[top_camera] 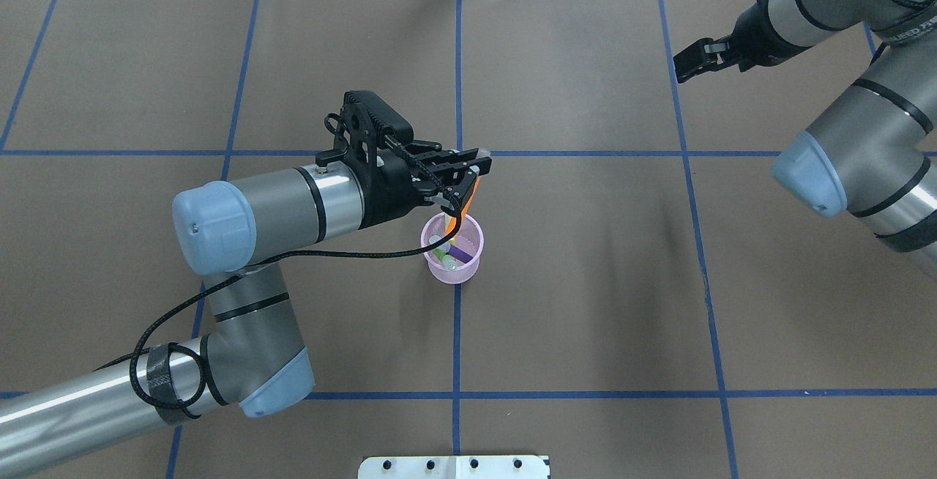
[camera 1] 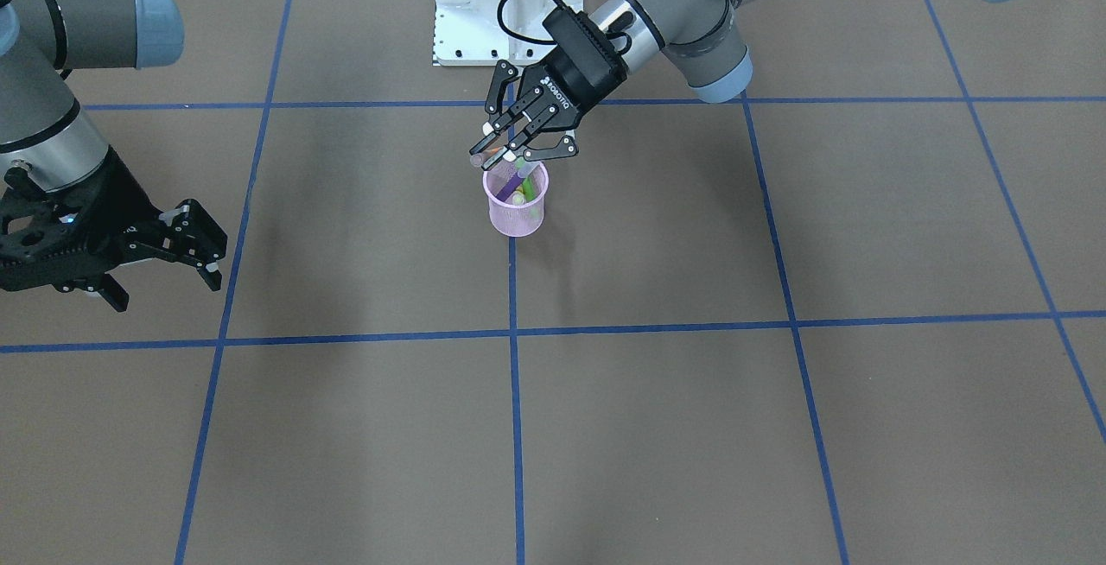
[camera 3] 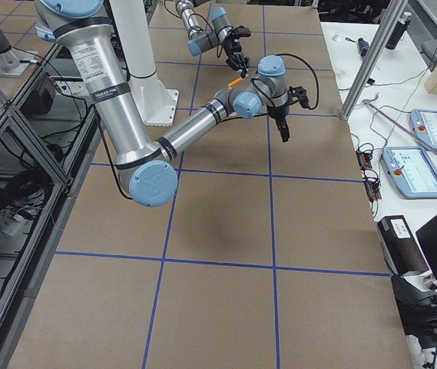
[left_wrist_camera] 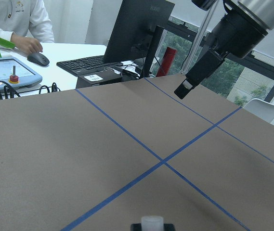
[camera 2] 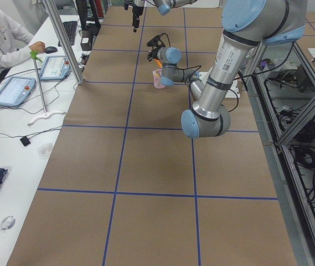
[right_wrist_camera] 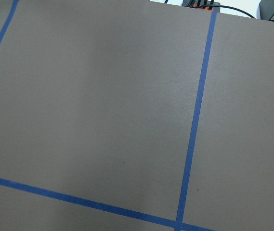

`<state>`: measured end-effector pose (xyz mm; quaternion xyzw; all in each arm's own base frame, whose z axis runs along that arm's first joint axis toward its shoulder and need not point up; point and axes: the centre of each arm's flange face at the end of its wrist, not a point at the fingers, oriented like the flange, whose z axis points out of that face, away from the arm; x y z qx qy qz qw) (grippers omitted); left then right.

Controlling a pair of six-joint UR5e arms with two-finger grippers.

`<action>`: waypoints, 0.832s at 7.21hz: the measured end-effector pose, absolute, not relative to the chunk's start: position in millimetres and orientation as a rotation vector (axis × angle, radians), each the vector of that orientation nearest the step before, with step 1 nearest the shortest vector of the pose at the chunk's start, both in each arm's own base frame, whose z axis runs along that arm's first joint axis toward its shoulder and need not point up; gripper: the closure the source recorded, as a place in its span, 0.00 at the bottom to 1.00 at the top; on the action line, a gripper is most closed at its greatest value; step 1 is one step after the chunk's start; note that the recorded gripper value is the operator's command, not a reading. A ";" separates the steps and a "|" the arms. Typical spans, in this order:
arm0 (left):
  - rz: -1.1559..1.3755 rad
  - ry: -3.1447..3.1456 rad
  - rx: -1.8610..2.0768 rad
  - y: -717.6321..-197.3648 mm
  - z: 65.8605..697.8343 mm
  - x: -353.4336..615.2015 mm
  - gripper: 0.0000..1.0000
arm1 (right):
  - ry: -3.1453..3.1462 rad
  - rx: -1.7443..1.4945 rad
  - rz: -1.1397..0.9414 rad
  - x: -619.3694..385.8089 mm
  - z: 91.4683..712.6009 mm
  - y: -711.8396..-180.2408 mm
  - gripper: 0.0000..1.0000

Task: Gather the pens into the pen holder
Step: 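Carry the orange marker with the left gripper and drop it into the cup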

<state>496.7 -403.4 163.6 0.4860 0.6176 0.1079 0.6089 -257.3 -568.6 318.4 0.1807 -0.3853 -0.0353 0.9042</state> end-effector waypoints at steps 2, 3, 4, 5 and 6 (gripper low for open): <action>0.250 1.418 1.117 -405.7 166.2 501.6 0.34 | -0.796 0.374 -0.072 -257.2 318.2 -568.6 0.00; 0.250 1.415 1.115 -406.5 167.3 503.2 0.32 | -0.796 0.374 -0.072 -257.2 318.1 -568.6 0.00; 0.251 1.414 1.113 -406.6 168.1 504.1 0.28 | -0.796 0.373 -0.072 -257.2 318.2 -568.6 0.00; 0.251 1.413 1.111 -406.8 169.1 504.9 0.00 | -0.797 0.373 -0.072 -257.2 318.1 -568.5 0.00; 0.249 1.412 1.108 -407.0 170.0 505.6 0.00 | -0.797 0.373 -0.073 -257.3 318.2 -568.5 0.00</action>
